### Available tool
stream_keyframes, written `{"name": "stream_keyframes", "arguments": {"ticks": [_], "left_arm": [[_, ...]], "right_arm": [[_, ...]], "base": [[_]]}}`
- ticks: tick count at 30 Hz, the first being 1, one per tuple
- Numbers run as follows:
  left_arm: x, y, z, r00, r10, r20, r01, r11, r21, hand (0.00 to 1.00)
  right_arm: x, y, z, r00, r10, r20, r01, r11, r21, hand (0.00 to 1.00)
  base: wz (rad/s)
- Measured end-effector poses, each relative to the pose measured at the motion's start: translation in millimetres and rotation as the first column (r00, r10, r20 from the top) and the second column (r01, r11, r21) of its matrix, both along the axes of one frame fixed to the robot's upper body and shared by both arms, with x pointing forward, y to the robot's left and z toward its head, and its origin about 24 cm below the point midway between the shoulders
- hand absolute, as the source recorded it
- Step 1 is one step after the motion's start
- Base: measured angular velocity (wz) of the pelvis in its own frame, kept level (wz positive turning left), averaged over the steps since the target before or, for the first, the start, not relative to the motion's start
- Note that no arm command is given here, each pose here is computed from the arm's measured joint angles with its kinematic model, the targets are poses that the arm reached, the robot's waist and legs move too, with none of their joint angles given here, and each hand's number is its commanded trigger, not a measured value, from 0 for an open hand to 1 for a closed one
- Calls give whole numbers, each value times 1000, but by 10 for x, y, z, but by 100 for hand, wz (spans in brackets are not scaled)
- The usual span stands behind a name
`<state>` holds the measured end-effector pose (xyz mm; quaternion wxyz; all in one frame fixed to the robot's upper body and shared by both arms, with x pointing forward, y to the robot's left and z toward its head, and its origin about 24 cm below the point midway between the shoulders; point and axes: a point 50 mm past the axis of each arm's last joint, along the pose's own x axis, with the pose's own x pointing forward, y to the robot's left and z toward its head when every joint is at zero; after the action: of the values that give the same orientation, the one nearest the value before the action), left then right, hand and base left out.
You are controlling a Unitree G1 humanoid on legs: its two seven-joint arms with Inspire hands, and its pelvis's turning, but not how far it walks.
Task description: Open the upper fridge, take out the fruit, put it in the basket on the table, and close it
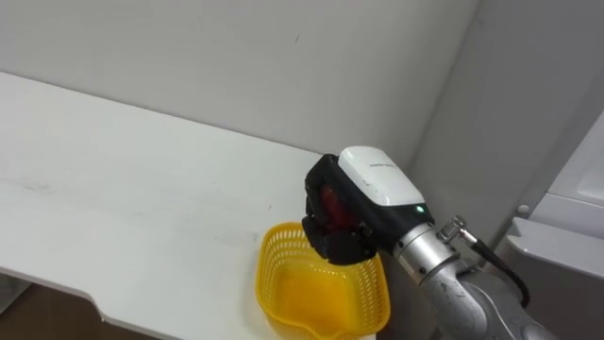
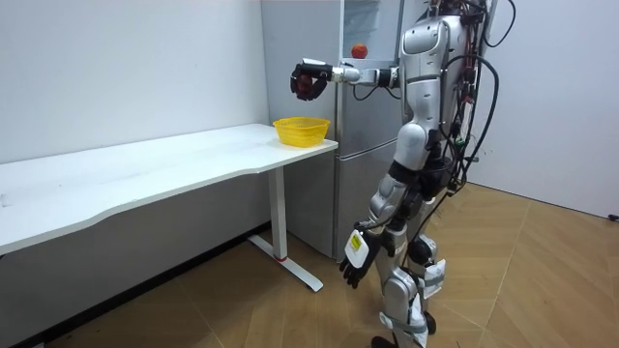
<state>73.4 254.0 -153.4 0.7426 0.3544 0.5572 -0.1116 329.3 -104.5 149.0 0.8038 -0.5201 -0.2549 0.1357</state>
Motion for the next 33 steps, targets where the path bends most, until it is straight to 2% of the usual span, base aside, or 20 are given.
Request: {"name": "stream_keyframes", "arguments": {"ticks": [33], "left_arm": [[34,-31,-1,999,-36,-15,35,999,-21,0]], "right_arm": [[25,-7,-134,998,4,-66,-7,999,-45,0]], "base": [[0]]}}
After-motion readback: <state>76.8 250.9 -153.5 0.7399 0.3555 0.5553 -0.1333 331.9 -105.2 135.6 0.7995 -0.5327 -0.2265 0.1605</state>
